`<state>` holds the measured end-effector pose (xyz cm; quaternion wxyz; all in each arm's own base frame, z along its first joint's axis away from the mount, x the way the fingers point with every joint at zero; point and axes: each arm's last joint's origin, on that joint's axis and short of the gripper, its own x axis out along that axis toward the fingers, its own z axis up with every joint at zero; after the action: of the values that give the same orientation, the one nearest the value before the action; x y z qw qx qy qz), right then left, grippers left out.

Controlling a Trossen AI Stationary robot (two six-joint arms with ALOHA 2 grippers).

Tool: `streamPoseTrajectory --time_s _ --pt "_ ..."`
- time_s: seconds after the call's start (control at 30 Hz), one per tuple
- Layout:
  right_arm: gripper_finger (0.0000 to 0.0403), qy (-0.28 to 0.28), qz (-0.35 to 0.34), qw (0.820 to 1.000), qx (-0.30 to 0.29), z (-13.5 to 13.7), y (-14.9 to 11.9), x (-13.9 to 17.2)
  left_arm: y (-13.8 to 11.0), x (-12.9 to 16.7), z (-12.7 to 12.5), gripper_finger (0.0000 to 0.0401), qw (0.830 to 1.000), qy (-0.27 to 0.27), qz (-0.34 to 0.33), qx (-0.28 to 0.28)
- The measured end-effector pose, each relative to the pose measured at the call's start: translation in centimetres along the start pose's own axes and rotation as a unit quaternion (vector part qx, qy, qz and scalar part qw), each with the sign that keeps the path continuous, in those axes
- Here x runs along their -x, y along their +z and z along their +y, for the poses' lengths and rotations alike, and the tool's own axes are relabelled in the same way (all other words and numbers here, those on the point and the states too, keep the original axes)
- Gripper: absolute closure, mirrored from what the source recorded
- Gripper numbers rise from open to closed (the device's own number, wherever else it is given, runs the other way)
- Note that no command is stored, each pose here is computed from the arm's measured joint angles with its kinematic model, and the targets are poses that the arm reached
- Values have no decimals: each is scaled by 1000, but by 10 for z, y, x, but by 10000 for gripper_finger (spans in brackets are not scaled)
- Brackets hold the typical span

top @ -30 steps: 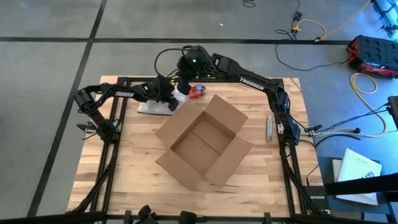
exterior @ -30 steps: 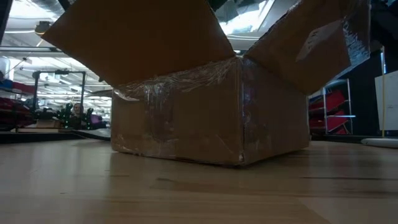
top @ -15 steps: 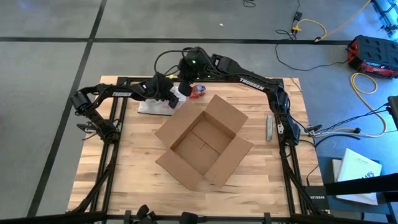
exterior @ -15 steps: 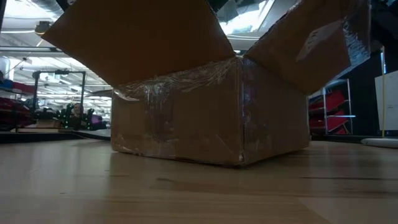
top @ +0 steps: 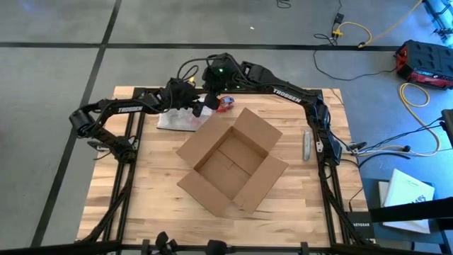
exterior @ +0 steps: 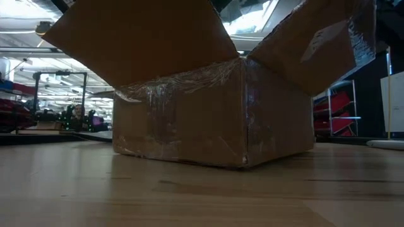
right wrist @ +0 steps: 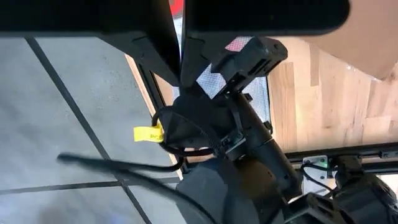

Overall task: Unpack boxes
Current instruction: Break down the box until it is fully flat

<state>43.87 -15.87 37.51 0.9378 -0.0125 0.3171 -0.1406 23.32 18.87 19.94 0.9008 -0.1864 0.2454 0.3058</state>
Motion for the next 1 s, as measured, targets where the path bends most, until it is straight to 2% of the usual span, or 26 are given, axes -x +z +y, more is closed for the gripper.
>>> streamPoseTrajectory --time_s 0.13,0.4,0.63,1.0 --pt "403 -26 -3 999 -23 -8 1 8 -1 0 0 162 1000 1 4 14" --pt "403 -30 9 999 -27 -19 0 18 -3 0 0 162 1000 3 15 20" --pt "403 -17 14 999 -23 -27 -1 30 -3 0 0 162 1000 4 17 22" --pt "403 11 29 999 -9 -24 -4 36 -6 0 1 162 999 6 28 23"
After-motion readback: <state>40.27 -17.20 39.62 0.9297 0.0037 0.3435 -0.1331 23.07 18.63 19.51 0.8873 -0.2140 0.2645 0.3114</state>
